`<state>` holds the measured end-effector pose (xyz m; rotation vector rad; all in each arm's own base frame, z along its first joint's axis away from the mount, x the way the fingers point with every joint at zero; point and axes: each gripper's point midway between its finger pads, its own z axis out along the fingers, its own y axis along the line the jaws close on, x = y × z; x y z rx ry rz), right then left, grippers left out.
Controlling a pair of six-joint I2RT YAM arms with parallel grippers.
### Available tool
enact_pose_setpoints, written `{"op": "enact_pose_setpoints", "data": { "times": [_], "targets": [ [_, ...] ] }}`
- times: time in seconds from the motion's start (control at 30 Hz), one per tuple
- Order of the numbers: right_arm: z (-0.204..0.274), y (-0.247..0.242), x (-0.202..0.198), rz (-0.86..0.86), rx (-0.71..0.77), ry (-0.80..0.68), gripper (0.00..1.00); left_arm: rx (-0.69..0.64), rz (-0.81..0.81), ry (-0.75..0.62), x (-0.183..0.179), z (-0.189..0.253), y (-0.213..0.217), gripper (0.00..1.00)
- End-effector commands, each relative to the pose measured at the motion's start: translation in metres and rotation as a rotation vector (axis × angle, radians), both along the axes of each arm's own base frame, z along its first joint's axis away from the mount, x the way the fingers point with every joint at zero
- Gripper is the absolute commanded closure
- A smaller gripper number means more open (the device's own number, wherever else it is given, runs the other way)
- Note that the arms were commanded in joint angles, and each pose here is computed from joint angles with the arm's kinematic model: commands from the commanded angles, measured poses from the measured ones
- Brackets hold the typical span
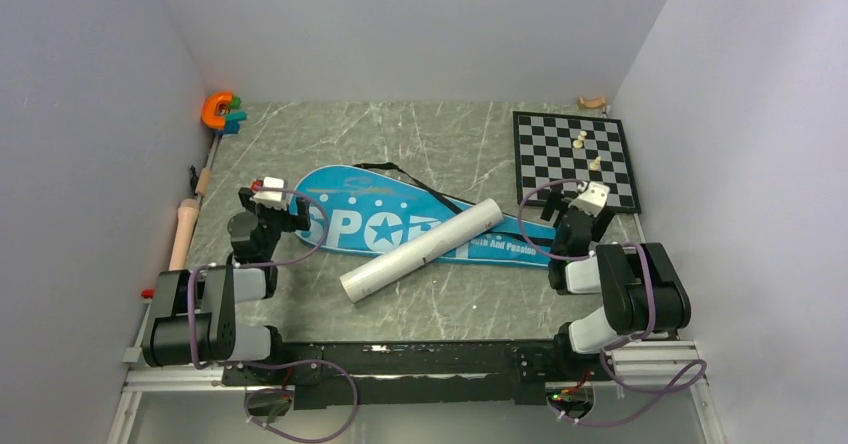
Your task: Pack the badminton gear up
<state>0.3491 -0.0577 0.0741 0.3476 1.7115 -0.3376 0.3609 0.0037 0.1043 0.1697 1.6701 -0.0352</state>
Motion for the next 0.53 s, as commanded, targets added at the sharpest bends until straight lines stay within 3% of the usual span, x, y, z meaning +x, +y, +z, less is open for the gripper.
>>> {"op": "enact_pose_setpoints", "data": {
  "times": [0.0, 0.5],
  "targets": [
    [0.0242, 0.0028, 0.0165, 0.042, 0.057, -0.101, 0.00, 0.034, 0.044, -0.034, 0.0056, 0.0140, 0.0060, 0.01],
    [0.0255, 0.0027, 0.0151, 0.043, 0.054, -0.108, 0.00, 0.033, 0.049, -0.057, 0.0065, 0.0166, 0.0065, 0.01]
  ]
}}
